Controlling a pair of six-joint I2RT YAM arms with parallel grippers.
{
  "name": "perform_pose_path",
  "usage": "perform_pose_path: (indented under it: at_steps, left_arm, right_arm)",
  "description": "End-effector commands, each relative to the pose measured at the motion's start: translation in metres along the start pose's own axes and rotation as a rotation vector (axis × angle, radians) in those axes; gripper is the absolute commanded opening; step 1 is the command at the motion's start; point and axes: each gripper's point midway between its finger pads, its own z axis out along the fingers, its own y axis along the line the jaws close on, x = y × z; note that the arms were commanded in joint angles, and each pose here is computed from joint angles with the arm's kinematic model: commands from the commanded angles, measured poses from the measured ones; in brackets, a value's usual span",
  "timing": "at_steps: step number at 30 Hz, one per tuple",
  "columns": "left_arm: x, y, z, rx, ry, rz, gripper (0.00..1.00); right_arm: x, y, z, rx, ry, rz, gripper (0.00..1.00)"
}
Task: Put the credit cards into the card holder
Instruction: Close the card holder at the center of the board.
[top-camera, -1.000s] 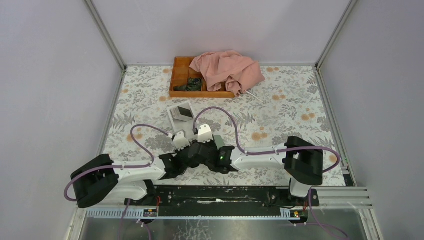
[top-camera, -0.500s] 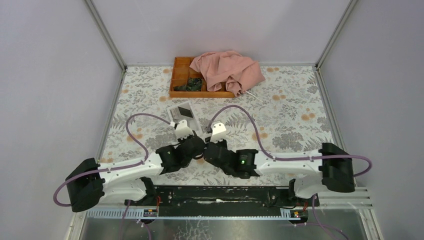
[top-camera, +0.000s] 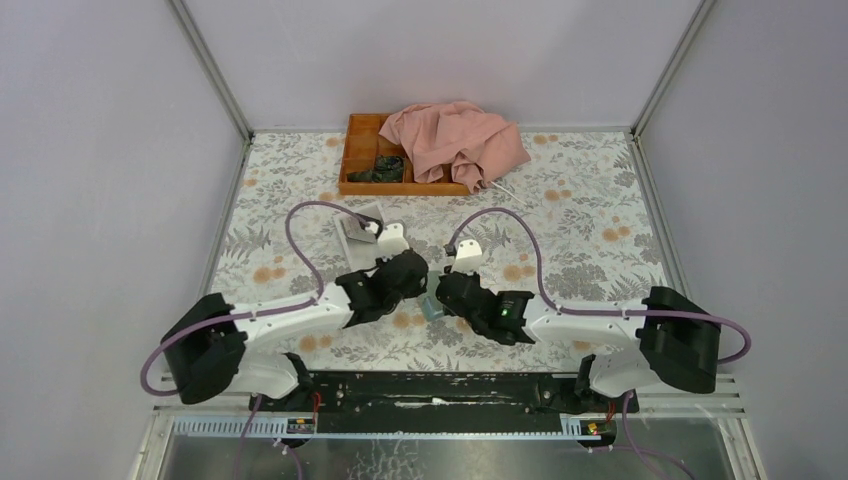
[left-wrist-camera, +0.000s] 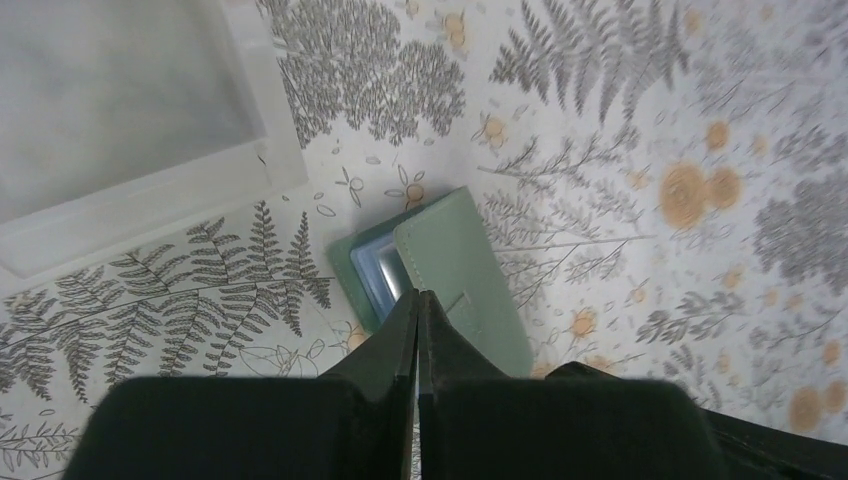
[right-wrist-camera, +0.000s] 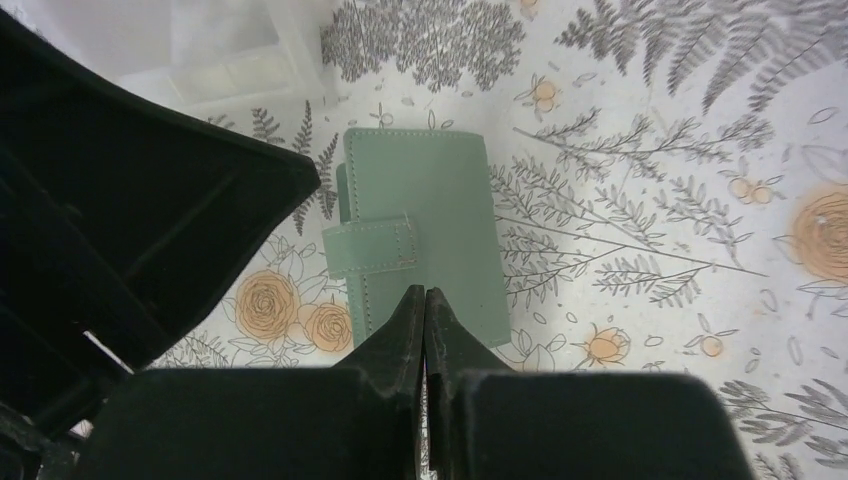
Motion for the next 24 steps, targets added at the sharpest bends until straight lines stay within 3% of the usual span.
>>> perform_pose_path:
  at_steps: [1,10,24]
  left_arm:
    - [0.0,-0.028,0.008,0.095,0.046,0.037,0.0]
    - [0.015,-0.027,0.019,0.085,0.128,0.089,0.0]
    - [0.039,0.001,0.027,0.024,0.21,0.094,0.0]
  right_arm:
    - [0.001,0.018,0.013,-0.09,0.005,0.102,0.0]
    - [0.032,0.04,0.03,-0.184,0.097,0.142,0.0]
    - [0.069,0.028,0.048,-0.13,0.178,0.172,0.0]
